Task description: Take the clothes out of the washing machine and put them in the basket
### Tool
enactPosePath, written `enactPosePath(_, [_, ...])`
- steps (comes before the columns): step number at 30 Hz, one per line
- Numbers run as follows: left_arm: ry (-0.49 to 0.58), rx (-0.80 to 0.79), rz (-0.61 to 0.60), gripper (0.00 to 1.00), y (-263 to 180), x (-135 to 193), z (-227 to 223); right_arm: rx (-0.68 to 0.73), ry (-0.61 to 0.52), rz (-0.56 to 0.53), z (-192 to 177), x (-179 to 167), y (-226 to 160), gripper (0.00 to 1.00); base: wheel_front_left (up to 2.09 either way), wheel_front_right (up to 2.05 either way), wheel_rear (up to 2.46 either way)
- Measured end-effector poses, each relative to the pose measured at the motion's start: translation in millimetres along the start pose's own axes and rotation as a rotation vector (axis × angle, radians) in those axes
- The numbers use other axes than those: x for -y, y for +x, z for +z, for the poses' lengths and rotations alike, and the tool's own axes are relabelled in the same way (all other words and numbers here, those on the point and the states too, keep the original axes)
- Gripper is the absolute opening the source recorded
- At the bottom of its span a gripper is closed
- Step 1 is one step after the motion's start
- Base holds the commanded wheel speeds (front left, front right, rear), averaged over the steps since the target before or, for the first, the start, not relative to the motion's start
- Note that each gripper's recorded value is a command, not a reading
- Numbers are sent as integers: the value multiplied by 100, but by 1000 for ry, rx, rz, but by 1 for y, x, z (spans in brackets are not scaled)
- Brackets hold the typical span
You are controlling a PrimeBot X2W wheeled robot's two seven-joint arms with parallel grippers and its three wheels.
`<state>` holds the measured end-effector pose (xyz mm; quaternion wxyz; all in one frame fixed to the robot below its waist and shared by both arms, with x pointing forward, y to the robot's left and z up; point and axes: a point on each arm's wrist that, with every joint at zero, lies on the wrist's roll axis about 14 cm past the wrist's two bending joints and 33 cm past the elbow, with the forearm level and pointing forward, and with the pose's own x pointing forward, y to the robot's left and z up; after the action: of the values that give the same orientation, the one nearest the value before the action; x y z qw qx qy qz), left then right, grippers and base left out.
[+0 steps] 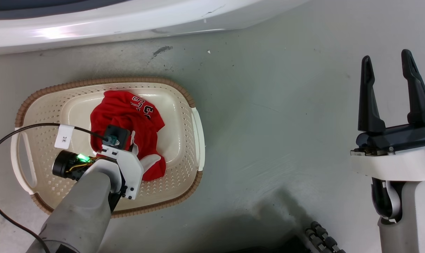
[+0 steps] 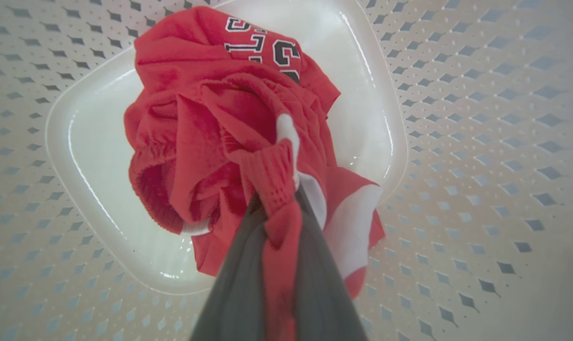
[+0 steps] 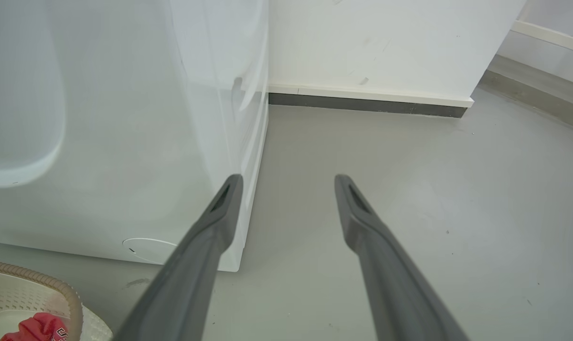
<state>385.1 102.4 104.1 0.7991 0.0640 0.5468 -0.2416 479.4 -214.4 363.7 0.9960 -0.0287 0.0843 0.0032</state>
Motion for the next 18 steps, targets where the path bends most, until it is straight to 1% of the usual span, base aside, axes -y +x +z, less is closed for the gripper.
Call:
enactPosePath(1, [-1,-4,1,0,0,0,-1,0,0,0,0,0,0,100,0,0,0])
enactPosePath(2, [0,-6,2,5,0,0,-2,1,0,0,0,0,1,100,0,0,0])
enactPosePath(3, [-7,-4,7,36,0,0,-1,2,0,1,0,0,1,100,0,0,0])
enactPosePath(4, [-18,5,12,74,-1,-1,1,4,1,2,1,-1,1,100,0,0,0])
enactPosePath(5, [-17,23,21,100,-2,-2,4,8,2,4,3,-1,1,100,0,0,0])
enactPosePath(14, [-39,102,47,100,-29,5,12,65,10,18,30,-7,-4,100,0,0,0])
enactPosePath(18, [-96,169,87,100,-47,5,25,79,16,31,42,-12,-14,100,0,0,0])
